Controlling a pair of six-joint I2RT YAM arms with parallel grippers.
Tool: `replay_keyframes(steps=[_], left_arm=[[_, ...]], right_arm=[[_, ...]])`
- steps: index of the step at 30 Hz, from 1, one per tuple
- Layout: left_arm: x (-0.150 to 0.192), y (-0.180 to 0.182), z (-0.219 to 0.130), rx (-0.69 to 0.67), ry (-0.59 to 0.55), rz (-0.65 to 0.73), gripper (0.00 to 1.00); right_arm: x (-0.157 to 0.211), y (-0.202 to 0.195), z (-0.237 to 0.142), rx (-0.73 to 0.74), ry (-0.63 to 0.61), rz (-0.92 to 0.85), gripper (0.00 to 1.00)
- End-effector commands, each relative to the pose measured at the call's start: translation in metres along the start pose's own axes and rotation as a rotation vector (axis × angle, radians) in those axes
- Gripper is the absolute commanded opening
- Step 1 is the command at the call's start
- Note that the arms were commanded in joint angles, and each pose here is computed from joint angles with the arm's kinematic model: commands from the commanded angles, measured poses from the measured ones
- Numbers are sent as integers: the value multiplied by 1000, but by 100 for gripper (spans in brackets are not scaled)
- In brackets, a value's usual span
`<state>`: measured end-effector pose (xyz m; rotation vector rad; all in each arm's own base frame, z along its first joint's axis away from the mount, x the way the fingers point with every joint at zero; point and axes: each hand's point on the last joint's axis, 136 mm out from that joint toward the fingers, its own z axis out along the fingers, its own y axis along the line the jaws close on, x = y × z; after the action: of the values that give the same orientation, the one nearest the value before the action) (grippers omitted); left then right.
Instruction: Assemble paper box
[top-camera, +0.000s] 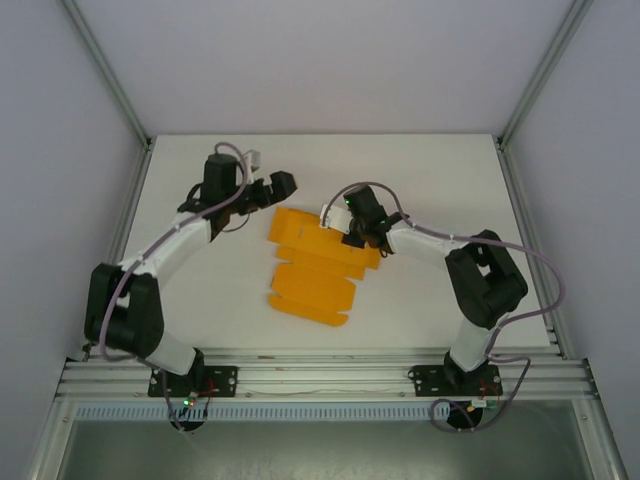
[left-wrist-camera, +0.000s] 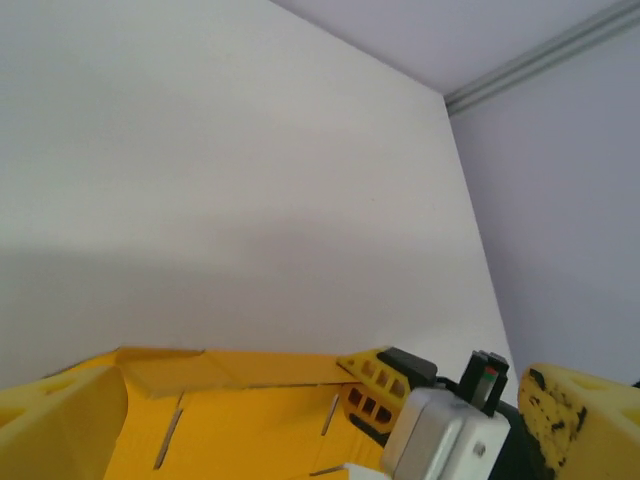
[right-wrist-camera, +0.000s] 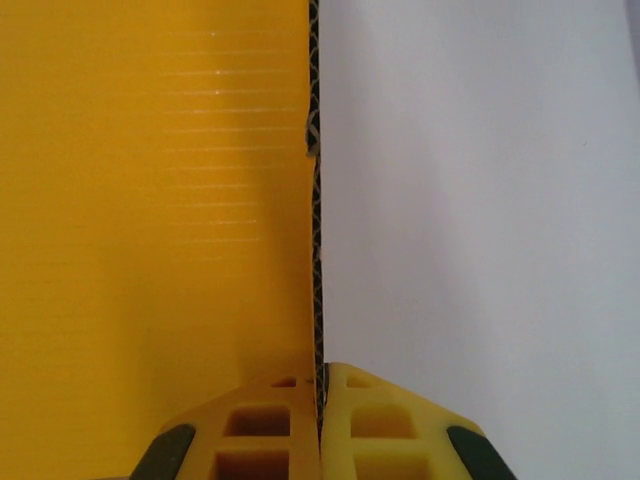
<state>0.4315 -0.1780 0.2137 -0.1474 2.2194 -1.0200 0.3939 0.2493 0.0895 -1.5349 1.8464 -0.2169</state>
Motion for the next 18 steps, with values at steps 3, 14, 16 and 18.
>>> replay_keyframes(steps=[3,14,16,18], left_arm=[[15,1,39,-40,179,74,99],[50,24,70,-95,324,15,69],[57,21,70,-82,335,16,64],[61,12,71,-39,332,6,62]], right_arm=[[-4,-17,-5,90,-11,-10,0],[-6,-26,-11,135,-18,35,0],[-7,-29,-12,142,-19,45,0],[-8,-27,-12,137,-27,51,0]])
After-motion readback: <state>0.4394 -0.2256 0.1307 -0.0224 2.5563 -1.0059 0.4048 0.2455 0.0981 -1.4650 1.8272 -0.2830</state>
